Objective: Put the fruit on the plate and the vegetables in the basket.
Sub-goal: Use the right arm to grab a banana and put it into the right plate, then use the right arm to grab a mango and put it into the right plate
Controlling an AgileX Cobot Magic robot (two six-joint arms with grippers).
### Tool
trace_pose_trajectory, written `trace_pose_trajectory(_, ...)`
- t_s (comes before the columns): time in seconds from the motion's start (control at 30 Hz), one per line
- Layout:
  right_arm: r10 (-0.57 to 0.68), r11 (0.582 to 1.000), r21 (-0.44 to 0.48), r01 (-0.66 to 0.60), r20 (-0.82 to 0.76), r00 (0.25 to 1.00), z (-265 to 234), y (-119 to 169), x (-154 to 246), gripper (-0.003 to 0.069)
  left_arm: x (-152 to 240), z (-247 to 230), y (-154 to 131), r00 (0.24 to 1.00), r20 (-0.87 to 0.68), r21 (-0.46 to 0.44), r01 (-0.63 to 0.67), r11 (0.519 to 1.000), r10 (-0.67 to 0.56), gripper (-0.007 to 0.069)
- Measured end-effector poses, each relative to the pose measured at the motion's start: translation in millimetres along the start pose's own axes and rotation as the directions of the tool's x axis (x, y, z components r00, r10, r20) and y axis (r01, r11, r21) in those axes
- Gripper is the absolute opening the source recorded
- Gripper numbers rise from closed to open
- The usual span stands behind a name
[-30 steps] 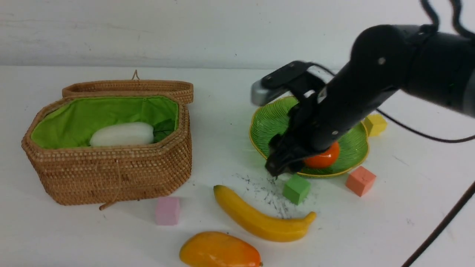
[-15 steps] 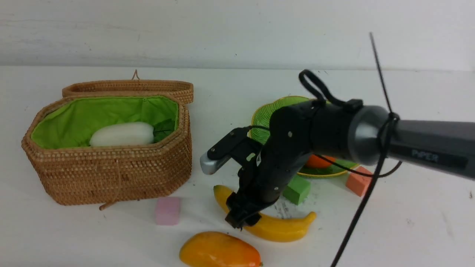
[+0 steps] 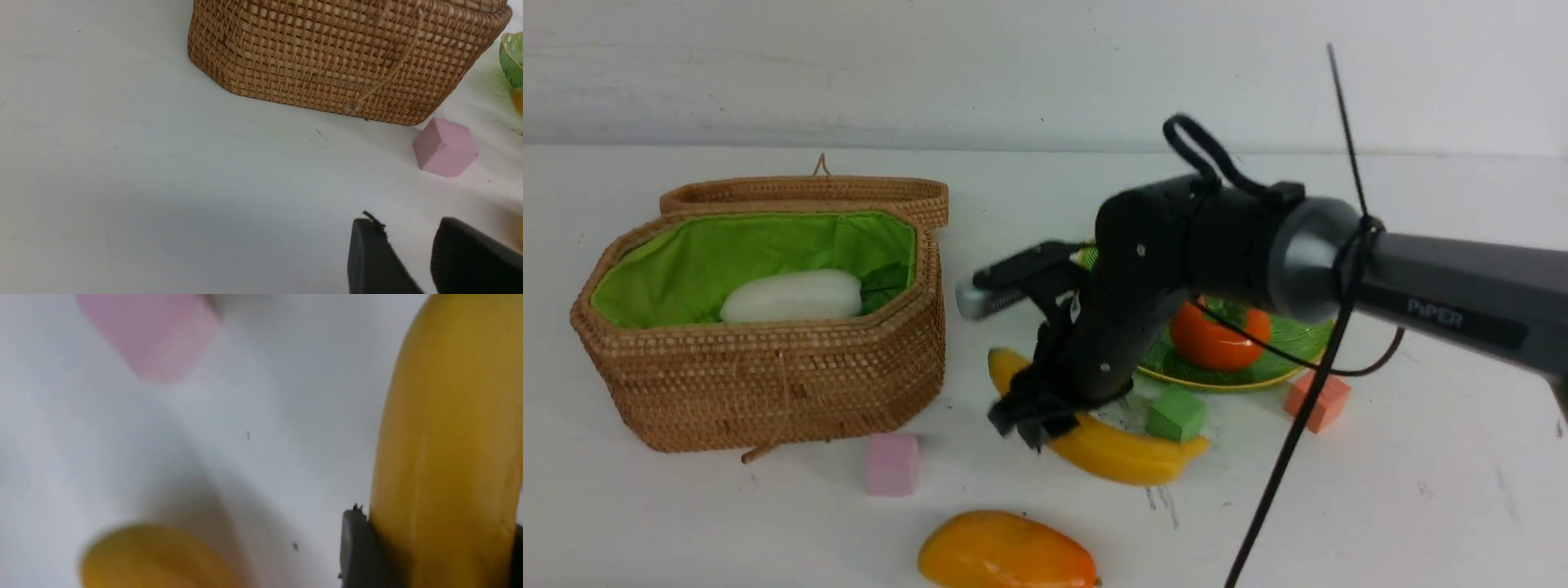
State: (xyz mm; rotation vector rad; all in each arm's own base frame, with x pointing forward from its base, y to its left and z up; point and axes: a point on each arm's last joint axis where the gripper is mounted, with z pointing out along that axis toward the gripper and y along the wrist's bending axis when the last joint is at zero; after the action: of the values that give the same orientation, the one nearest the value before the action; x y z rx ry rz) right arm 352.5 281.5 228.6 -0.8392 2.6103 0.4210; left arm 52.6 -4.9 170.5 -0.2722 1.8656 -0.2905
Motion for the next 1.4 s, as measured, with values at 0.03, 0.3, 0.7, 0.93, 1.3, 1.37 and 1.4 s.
trace_pose_trajectory(0.03, 0.1, 0.995, -0.006, -0.1, 0.052, 0.994, -12.6, -1.6, -10.8, 0.0314, 0.0, 0.0, 0.0, 1.0, 0.0, 0.0, 0.0, 1.0, 0.0, 0.0219)
trace_pose_trajectory(0.3, 0.759, 0.64, -0.197, -0.743, 0.314, 0.571, -64.4, -73.9, -50.3, 0.0314, 0.0, 0.0, 0.0, 1.0, 0.0, 0.0, 0.0, 1.0, 0.0, 0.0223)
trace_pose_trajectory(0.7, 0.806, 0.526, -0.229, -0.819, 0.441, 0.394, -17.3, -154.4, -48.2, 0.0314, 0.0, 0.0, 0.0, 1.0, 0.0, 0.0, 0.0, 1.0, 0.0, 0.0237)
trace_pose_trajectory(0.93, 0.773, 0.568, -0.2, -0.798, 0.461, 0.435, -12.2, -162.4, -46.4, 0.0454, 0.0, 0.0, 0.0, 1.0, 0.0, 0.0, 0.0, 1.0, 0.0, 0.0238)
trace_pose_trajectory(1.3, 0.623, 0.756, -0.104, -0.646, 0.418, 0.662, -36.2, -145.1, -45.2, 0.0617, 0.0, 0.0, 0.0, 1.0, 0.0, 0.0, 0.0, 1.0, 0.0, 0.0238)
trace_pose_trajectory(1.37, 0.493, 0.856, -0.061, -0.513, 0.393, 0.776, -55.6, -128.5, -46.1, 0.0594, 0.0, 0.0, 0.0, 1.0, 0.0, 0.0, 0.0, 1.0, 0.0, 0.0238)
trace_pose_trajectory(1.4, 0.432, 0.893, -0.051, -0.447, 0.375, 0.82, -64.4, -118.9, -46.2, 0.0581, 0.0, 0.0, 0.0, 1.0, 0.0, 0.0, 0.0, 1.0, 0.0, 0.0238)
